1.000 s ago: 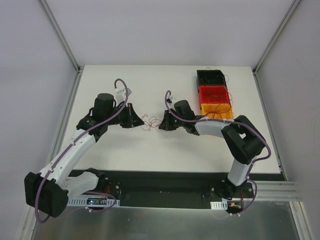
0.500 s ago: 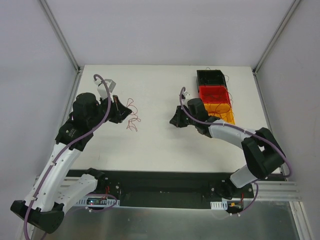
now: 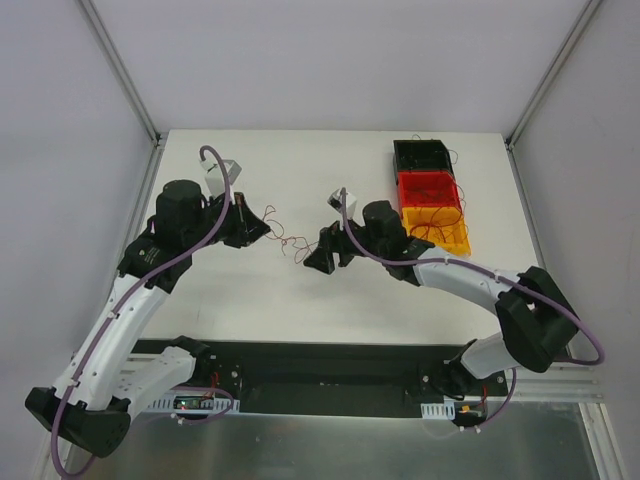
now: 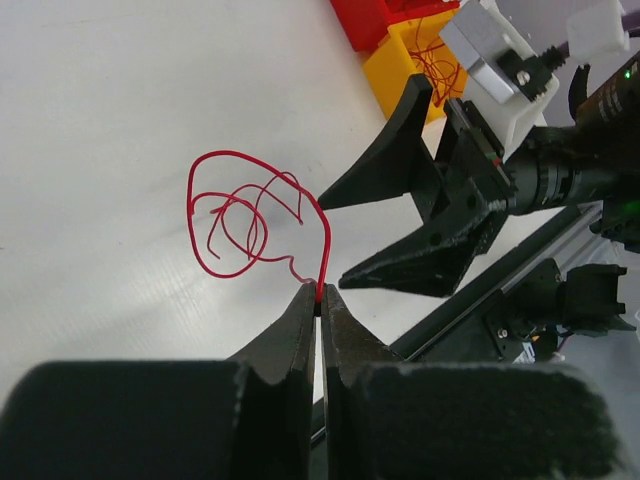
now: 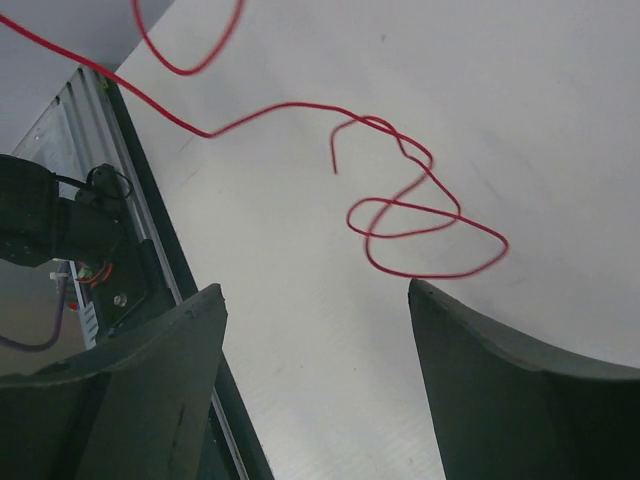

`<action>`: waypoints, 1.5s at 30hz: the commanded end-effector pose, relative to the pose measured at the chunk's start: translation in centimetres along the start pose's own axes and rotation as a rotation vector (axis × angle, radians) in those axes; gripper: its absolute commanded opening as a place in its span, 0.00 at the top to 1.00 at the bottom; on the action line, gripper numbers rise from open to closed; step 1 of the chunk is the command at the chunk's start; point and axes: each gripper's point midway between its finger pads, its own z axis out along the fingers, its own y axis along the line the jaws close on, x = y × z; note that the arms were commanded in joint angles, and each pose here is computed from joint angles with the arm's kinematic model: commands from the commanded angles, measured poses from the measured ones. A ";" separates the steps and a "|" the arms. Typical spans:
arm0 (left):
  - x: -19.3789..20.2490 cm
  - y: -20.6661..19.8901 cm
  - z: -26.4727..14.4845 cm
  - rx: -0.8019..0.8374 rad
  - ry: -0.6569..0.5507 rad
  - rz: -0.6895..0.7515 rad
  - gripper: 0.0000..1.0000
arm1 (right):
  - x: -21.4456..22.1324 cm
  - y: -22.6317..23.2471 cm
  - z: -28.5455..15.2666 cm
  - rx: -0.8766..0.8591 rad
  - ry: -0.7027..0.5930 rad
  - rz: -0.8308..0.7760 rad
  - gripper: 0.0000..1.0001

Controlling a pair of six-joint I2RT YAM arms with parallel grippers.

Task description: Untangle the cables

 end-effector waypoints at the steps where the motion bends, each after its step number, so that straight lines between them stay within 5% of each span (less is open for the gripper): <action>1: -1.2 -2.4 -0.2 0.094 -0.001 -0.027 1.00 | -5.7 4.2 -0.1 -0.063 -0.181 -0.183 0.24; 9: -0.5 -2.9 0.9 0.136 0.053 -0.090 1.00 | -8.5 6.8 0.3 -0.009 -0.274 -0.277 0.27; 17: -0.6 -3.5 1.4 0.178 0.062 -0.114 1.00 | -9.8 8.4 1.5 -0.080 -0.296 -0.252 0.51; 23: -0.8 -4.1 1.6 0.214 0.064 -0.119 1.00 | -10.0 9.5 1.3 -0.132 -0.305 -0.237 1.00; 24: -0.9 -4.1 1.7 0.217 0.062 -0.116 1.00 | -10.1 9.7 1.0 -0.136 -0.306 -0.213 1.00; 25: -1.1 -4.2 1.6 0.222 0.059 -0.111 0.93 | -10.1 9.3 0.7 -0.119 -0.304 -0.199 1.00; 27: -1.3 -4.1 1.5 0.208 0.045 -0.108 0.55 | -10.2 8.2 -0.7 -0.053 -0.305 -0.172 1.00; 29: -1.5 -3.7 1.0 0.185 0.012 -0.090 0.33 | -10.8 6.7 -3.1 0.028 -0.317 -0.149 1.00; 36: -2.0 -1.9 -0.8 0.081 -0.109 0.021 0.20 | -12.7 1.1 -13.7 0.332 -0.380 -0.013 1.00; 45: -1.3 -2.1 -0.6 0.109 -0.083 0.042 0.20 | -14.1 -7.5 -24.9 0.736 -0.480 0.018 1.00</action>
